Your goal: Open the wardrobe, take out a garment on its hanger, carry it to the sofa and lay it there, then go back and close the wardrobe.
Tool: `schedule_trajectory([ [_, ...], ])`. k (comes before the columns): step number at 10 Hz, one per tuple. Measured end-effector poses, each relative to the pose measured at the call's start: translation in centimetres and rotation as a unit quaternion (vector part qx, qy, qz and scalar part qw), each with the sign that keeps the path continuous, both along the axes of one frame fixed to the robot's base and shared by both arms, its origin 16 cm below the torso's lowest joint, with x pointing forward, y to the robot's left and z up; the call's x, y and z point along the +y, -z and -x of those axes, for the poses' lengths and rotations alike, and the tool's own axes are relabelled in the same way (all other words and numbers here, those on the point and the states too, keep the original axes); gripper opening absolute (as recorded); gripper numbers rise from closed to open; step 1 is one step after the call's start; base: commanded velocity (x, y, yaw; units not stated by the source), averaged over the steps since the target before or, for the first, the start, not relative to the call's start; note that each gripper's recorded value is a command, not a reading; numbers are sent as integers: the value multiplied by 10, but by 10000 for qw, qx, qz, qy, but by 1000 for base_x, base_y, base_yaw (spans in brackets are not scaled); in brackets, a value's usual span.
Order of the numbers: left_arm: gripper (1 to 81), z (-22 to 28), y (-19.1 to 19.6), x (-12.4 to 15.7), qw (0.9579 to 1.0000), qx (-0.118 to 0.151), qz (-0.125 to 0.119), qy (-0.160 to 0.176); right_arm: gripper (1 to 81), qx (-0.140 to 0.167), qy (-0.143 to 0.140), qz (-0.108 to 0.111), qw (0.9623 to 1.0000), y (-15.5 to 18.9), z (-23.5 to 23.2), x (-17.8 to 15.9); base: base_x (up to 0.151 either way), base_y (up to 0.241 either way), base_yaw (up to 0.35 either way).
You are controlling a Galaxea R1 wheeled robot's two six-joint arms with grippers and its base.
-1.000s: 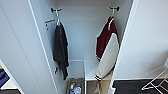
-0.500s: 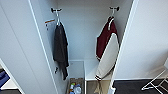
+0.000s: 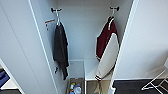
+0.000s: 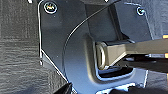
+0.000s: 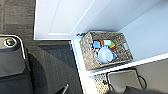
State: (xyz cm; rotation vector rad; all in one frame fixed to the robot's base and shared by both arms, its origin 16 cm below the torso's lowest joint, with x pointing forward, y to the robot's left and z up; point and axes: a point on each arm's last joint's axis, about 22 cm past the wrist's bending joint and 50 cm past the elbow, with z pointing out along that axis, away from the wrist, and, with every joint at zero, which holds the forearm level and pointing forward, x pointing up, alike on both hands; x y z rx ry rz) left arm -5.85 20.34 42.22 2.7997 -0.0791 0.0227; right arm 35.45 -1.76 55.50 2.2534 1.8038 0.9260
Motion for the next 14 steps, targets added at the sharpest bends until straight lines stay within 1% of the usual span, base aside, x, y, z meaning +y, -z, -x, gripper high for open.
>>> schedule_trajectory([
  [1,811,0,0,0,10000,4,1,0,811,-132,106,-35,9999,-15,-28,-1,0,0,0],
  [2,811,1,0,-3,10000,6,16,1,811,-218,347,-63,9991,-31,-59,-9,0,0,0],
  [3,811,1,-1,-8,10000,11,48,-3,811,-223,558,-120,9981,-39,-76,-15,0,0,0],
  [4,811,2,-1,-13,10000,17,78,-2,811,-191,814,-120,9964,-39,-88,-28,0,0,0],
  [5,811,2,-1,-15,10000,19,89,-2,811,-111,1166,5,9931,-30,-92,-55,0,0,0],
  [6,811,2,-1,-14,10000,24,81,0,811,-51,1580,116,9874,-22,-94,-82,0,0,0],
  [7,811,2,-1,-14,10000,24,78,3,811,-7,2081,173,9780,-17,-95,-107,0,0,0],
  [8,811,2,-1,-14,10000,23,81,3,811,12,2399,188,9706,-15,-93,-116,0,0,0],
  [9,811,3,-1,-18,9999,23,107,5,811,36,2529,195,9673,-13,-90,-119,0,0,0],
  [10,811,3,-2,-22,9999,-6,125,86,811,89,2739,139,9616,-9,-83,-124,0,0,0],
  [11,811,3,-2,-24,9999,-4,140,86,811,119,2824,80,9592,-8,-80,-131,0,0,0],
  [12,811,3,-2,-25,9999,-6,145,91,811,141,2933,68,9559,-7,-75,-141,0,0,0],
  [13,811,3,-2,-25,9998,-6,146,102,811,186,3074,81,9514,-4,-68,-153,0,0,0],
  [14,811,3,-2,-26,9998,-9,150,102,811,272,3246,106,9454,4,-56,-170,0,0,0],
])
